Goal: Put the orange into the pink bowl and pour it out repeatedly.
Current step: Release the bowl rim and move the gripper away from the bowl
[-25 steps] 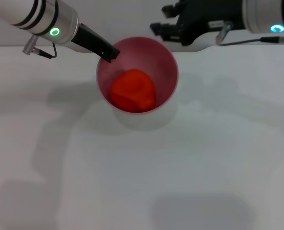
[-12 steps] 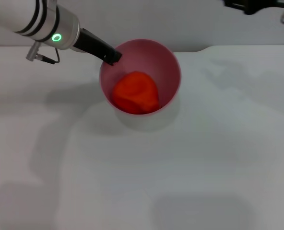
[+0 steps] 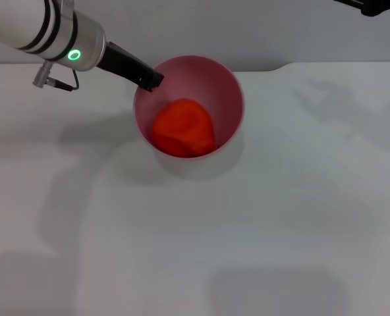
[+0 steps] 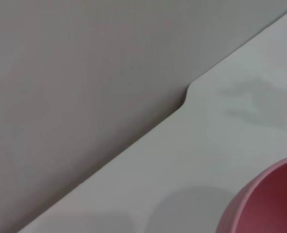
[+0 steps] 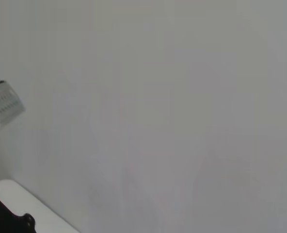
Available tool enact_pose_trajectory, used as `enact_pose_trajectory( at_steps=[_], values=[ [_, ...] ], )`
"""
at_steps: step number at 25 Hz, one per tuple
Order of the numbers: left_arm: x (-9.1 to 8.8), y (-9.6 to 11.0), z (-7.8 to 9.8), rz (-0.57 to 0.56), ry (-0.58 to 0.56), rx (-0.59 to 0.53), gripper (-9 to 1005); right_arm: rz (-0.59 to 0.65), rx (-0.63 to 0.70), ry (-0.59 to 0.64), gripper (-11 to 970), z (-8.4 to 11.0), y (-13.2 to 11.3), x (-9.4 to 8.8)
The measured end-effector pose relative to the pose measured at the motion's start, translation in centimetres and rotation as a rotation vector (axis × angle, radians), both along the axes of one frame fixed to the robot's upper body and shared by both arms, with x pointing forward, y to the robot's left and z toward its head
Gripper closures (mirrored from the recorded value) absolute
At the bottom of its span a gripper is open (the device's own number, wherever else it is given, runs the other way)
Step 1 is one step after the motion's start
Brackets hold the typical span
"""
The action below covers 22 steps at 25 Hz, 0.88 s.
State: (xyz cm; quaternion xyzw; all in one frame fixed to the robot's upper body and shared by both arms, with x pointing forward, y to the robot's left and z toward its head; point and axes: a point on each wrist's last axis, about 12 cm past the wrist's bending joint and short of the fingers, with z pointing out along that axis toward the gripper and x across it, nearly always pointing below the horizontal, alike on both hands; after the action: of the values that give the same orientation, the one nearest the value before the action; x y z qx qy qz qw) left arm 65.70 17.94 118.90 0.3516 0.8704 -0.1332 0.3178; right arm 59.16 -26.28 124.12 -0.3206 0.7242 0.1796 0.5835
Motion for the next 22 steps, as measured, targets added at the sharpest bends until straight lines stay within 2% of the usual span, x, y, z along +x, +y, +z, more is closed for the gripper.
enact_pose_trajectory(
  at_steps=[5, 14, 22],
  values=[
    [0.0, 0.1, -0.1, 0.003, 0.001, 0.000, 960, 0.026, 0.003, -0.040, 535, -0.2, -0.1, -0.4],
    [-0.4, 0.8, -0.8, 0.020, 0.014, 0.000, 960, 0.097, 0.126, -0.250, 535, -2.1, -1.2, -2.1],
    [-0.7, 1.3, -1.4, 0.027, 0.032, 0.004, 961, 0.019, 0.217, -0.498, 535, -4.4, -3.0, -3.6]
  ],
)
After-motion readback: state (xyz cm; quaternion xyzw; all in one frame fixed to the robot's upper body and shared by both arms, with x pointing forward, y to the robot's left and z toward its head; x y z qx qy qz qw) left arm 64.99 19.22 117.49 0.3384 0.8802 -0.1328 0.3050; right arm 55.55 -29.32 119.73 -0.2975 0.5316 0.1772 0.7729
